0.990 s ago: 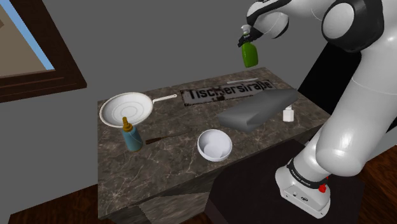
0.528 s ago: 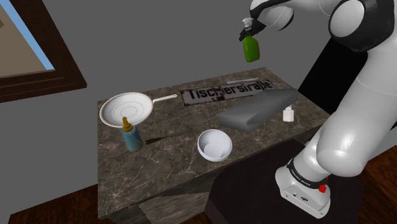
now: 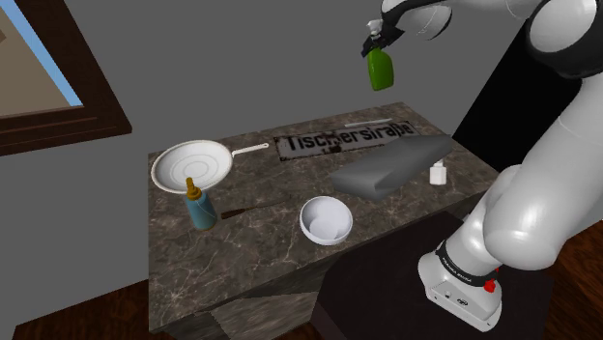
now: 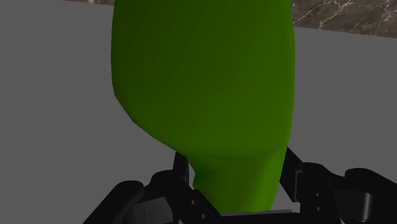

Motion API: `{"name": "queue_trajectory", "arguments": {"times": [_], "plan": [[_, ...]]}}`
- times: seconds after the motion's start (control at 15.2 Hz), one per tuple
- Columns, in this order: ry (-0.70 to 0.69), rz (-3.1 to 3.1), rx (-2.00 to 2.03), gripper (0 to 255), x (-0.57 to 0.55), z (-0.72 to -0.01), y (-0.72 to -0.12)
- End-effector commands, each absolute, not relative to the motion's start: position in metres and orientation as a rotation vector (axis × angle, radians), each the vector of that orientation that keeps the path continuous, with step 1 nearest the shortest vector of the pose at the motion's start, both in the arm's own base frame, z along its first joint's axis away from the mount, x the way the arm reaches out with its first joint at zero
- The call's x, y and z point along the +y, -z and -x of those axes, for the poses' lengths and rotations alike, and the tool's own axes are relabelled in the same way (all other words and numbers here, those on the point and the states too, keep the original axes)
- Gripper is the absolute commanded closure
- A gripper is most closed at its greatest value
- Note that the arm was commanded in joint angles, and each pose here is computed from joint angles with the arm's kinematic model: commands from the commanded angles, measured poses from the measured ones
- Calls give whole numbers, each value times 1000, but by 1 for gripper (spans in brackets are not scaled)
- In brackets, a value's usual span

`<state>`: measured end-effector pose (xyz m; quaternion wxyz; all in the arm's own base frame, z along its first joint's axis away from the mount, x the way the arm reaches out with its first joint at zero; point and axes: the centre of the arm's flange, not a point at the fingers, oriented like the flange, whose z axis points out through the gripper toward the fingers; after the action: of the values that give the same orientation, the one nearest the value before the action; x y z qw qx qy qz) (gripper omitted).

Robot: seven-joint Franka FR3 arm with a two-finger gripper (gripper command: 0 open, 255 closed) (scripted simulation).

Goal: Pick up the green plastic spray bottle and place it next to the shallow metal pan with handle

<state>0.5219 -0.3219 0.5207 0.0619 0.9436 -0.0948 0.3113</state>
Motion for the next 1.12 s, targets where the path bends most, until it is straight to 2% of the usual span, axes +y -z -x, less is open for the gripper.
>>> {"name": "queue_trajectory", "arguments": {"times": [0.0, 1.06], "plan": [[-940, -2852, -286, 255, -298, -518, -522], [-940, -2852, -286, 255, -88, -490, -523]]}}
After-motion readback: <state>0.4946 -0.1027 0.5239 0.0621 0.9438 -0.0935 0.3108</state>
